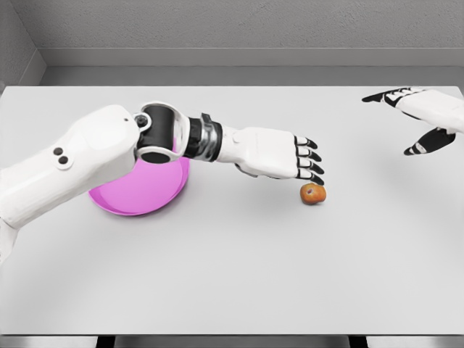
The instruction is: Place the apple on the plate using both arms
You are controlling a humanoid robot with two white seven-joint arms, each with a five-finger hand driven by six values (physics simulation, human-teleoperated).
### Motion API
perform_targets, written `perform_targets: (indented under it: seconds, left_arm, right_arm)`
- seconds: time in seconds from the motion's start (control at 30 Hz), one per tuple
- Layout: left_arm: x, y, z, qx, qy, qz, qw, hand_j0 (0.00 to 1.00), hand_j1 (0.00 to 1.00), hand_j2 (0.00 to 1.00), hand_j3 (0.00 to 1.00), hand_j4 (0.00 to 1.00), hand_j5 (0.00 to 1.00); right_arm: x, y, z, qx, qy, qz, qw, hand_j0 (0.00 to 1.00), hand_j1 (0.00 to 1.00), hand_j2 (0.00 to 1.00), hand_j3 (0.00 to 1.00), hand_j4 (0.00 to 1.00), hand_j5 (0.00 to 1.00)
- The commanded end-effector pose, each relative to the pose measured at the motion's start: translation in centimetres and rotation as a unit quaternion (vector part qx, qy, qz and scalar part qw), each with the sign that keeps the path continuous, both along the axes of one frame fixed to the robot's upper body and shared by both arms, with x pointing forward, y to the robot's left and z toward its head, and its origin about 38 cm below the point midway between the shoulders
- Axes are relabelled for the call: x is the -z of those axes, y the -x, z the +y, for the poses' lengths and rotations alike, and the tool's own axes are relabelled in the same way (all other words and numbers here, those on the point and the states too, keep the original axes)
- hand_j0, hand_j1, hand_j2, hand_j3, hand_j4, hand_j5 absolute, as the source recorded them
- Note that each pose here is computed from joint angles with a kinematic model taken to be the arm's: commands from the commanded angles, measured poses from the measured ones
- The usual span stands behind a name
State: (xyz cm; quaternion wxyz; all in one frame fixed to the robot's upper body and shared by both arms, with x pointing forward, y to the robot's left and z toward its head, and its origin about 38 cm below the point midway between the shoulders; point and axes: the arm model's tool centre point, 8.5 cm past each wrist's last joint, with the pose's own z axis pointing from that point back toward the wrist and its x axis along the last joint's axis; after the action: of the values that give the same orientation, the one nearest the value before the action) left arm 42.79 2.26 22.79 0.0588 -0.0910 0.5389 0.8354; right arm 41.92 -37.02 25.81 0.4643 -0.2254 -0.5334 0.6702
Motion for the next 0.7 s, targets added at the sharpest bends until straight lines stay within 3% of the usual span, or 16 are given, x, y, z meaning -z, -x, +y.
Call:
perform_targets:
  seconds: [0.0,0.07,0.27,0.5,0.67]
  left_arm:
    - [0.9,0.7,-1.4,0.014,-0.007,0.008,0.9998,1.00,1.00,1.00,1.00,1.00,1.00]
    - [0.7,1.4,-2.9,0.032,-0.009,0.005,0.9994,1.00,1.00,1.00,1.00,1.00,1.00]
    - [0.7,1.2,-4.9,0.047,-0.034,-0.020,0.9981,1.00,1.00,1.00,1.00,1.00,1.00]
    - [0.6,1.2,-6.4,0.065,-0.079,-0.112,0.9883,1.00,1.00,1.00,1.00,1.00,1.00]
    - [0.6,1.4,-6.7,0.070,-0.082,-0.115,0.9875,1.00,1.00,1.00,1.00,1.00,1.00]
  right_arm:
    - [-0.2,0.0,0.0,0.000,-0.002,-0.002,1.0000,1.00,1.00,1.00,1.00,1.00,1.00]
    - [-0.4,0.0,-0.2,0.001,-0.002,-0.005,1.0000,1.00,1.00,1.00,1.00,1.00,1.00]
    - [-0.5,0.1,-0.7,0.008,-0.003,-0.007,0.9999,1.00,1.00,1.00,1.00,1.00,1.00]
    - [-0.1,0.2,-0.7,0.011,-0.008,-0.005,0.9999,1.00,1.00,1.00,1.00,1.00,1.00]
    - [0.2,0.1,-1.0,0.016,-0.008,0.002,0.9998,1.00,1.00,1.00,1.00,1.00,1.00]
